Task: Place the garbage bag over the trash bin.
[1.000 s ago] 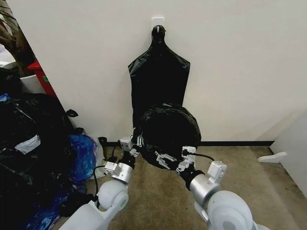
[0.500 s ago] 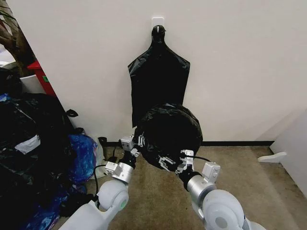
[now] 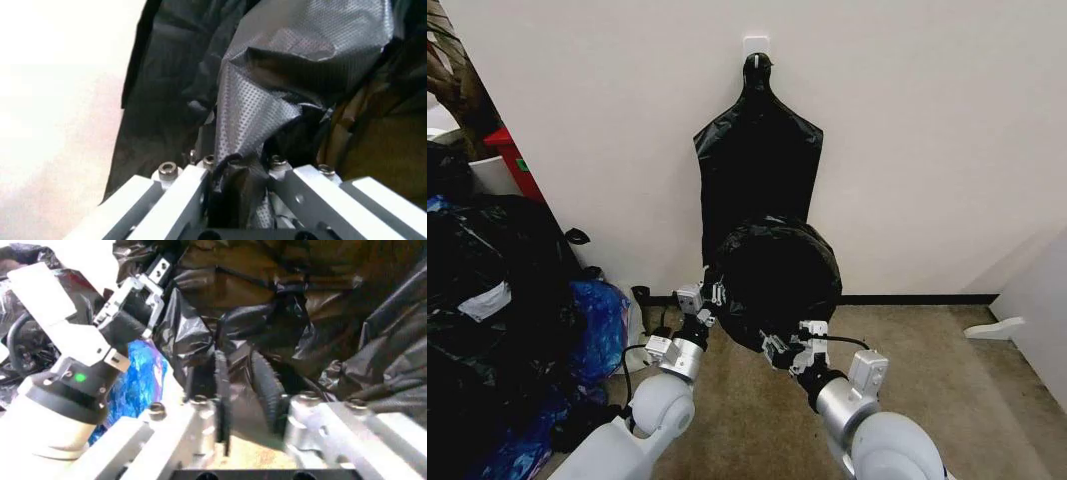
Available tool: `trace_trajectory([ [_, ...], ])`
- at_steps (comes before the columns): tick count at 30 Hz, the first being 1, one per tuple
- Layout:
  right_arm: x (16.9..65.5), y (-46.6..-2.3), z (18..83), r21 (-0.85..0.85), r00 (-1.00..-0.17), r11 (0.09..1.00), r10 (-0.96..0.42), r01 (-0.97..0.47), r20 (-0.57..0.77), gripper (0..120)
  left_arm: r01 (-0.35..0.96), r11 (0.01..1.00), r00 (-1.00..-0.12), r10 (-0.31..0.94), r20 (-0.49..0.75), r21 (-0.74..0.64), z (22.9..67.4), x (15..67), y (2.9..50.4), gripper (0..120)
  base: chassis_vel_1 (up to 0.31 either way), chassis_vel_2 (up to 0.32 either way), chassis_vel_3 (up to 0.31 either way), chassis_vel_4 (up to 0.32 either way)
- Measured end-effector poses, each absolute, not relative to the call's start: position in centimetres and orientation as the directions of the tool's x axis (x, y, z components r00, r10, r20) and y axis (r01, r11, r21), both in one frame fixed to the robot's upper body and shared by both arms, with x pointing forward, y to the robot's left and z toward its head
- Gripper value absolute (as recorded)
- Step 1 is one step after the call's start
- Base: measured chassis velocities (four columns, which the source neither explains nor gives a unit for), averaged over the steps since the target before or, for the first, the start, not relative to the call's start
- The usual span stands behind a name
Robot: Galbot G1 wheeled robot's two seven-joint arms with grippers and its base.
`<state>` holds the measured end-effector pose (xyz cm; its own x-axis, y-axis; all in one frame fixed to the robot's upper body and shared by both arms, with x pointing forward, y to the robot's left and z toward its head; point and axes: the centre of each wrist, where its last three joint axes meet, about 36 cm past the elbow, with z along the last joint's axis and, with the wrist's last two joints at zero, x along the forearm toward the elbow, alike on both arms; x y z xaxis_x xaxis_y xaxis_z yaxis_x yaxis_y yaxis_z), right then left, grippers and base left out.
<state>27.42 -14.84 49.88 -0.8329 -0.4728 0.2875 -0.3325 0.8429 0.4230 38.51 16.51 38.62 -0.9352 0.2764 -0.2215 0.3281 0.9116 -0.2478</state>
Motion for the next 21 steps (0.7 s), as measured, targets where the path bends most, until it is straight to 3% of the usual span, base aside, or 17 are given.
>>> trace_trajectory([
  [3,27.0,-14.7,50.1,0.429,-0.825,0.834,-0.489,-0.348,0.282,0,0.307,0.914,-0.944,0.256,-0.211,-0.265,38.8,38.7,16.5,2,0.000,0.000,0.000,0.000],
  [11,25.8,-14.1,50.4,0.410,-0.816,0.815,-0.529,-0.410,0.235,0,0.278,0.919,-0.954,0.231,-0.190,-0.280,38.3,39.1,16.6,2,0.000,0.000,0.000,0.000],
  [17,25.6,-14.6,50.3,0.373,-0.838,0.836,-0.500,-0.402,0.219,0,0.189,0.897,-0.981,0.161,-0.103,-0.400,38.9,39.4,16.3,2,0.000,0.000,0.000,0.000],
  [21,25.1,-14.7,50.8,0.412,-0.876,0.849,-0.438,-0.330,0.201,16,0.088,0.850,-0.995,0.095,-0.012,-0.519,40.3,39.9,16.5,2,0.000,0.000,0.000,0.000],
])
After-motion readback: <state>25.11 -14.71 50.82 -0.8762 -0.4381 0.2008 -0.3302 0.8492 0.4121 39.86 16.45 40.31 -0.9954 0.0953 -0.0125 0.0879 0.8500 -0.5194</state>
